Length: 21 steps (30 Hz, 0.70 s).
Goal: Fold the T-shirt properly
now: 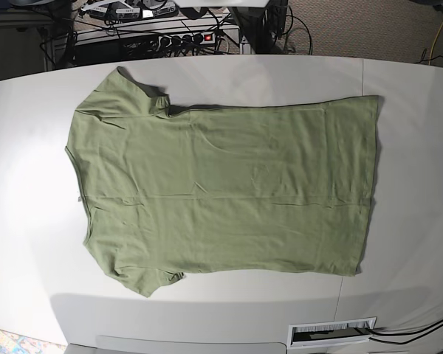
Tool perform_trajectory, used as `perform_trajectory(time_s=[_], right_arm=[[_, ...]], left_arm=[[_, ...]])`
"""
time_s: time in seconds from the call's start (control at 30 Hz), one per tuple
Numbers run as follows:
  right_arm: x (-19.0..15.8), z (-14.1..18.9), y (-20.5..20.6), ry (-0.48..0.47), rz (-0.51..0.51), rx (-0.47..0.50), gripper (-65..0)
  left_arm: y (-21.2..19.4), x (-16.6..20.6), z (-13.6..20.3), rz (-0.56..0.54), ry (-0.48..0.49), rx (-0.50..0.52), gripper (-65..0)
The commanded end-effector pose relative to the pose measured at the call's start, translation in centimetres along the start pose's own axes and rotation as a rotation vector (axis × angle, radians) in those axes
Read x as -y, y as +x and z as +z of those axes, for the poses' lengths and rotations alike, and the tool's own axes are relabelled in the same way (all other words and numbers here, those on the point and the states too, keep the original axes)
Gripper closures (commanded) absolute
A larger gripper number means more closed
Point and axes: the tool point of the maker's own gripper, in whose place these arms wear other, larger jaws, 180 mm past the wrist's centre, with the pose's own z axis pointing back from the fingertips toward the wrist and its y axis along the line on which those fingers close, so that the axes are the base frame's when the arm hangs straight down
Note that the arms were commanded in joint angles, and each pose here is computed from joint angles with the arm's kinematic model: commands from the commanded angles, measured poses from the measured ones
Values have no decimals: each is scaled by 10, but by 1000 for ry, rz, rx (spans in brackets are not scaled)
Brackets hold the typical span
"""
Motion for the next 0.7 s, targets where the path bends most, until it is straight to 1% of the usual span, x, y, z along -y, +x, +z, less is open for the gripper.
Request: perform_trajectory(time_s=[0.0,0.07,0.17,0.27,0.37,0.5,0.57,0.67], right_arm=[[2,4,-2,-5,16,-7,0],[6,6,3,-23,31,4,0],[17,11,13,-60,51,21,0],[29,20,22,-99,52,45,0],[40,35,31,-139,45,79,0],[49,61,41,-198,73,104,0],[54,74,48,-225,85,128,0],[62,91,58,-260,80,153,0]], left_arm=[[3,5,7,-13,-3,-1,0],[10,-1,12,-32,34,-1,0],[25,-15,16,-79,111,26,0],[27,-26,19,-153,157,-8,0],[29,-40,23,-233,201,-25,0],[32,-60,30,-281,265,-42,0],[37,-68,34,-333,296,-46,0],[51,-76,39,-363,329,-30,0]])
